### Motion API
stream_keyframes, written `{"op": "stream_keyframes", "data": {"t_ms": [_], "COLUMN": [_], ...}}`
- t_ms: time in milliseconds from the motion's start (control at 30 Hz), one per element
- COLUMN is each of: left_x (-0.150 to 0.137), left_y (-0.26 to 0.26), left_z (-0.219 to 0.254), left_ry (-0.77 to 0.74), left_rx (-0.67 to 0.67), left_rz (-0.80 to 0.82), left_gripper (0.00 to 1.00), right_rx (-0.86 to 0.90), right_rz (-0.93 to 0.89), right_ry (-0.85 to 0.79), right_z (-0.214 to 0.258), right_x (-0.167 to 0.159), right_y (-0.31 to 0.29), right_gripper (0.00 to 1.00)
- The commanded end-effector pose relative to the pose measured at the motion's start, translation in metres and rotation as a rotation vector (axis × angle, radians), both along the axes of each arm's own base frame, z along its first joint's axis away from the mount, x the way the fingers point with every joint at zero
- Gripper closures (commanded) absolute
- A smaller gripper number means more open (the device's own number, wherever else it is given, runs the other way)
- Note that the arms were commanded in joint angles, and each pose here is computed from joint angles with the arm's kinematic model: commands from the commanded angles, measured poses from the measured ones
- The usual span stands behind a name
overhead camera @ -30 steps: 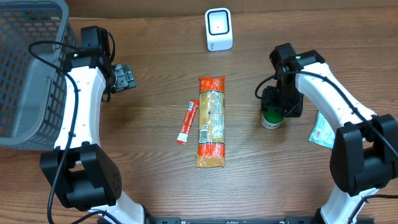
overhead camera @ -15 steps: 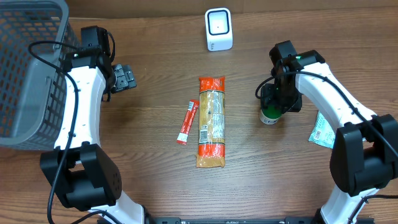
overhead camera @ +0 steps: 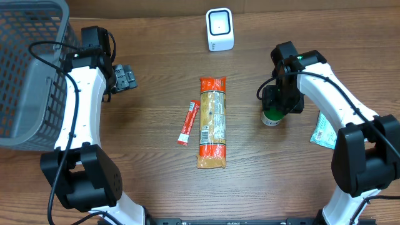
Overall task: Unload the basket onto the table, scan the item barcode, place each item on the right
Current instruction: 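Lower the right gripper around the jar cap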
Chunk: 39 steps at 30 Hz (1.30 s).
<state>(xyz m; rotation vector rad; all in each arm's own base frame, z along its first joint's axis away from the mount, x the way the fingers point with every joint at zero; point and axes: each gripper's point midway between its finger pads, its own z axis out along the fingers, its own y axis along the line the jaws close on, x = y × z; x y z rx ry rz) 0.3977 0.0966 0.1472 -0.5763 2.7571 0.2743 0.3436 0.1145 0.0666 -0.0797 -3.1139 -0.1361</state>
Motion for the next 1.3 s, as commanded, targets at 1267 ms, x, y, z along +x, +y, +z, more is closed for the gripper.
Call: {"op": "stream_keyframes", "data": {"t_ms": [1267], "left_x": [0.004], "left_y": [-0.001], "left_z": [0.009], "left_ry": [-0.023], "left_rx": [0.003], "left_rz": [-0.014], "left_gripper": [0.00], "right_rx": [0.097], "right_rz": [-0.074], "right_ry": [-0.070], "right_z": [0.052], "right_x": [-0.005], "right_y": [0.012], "right_gripper": [0.00]}}
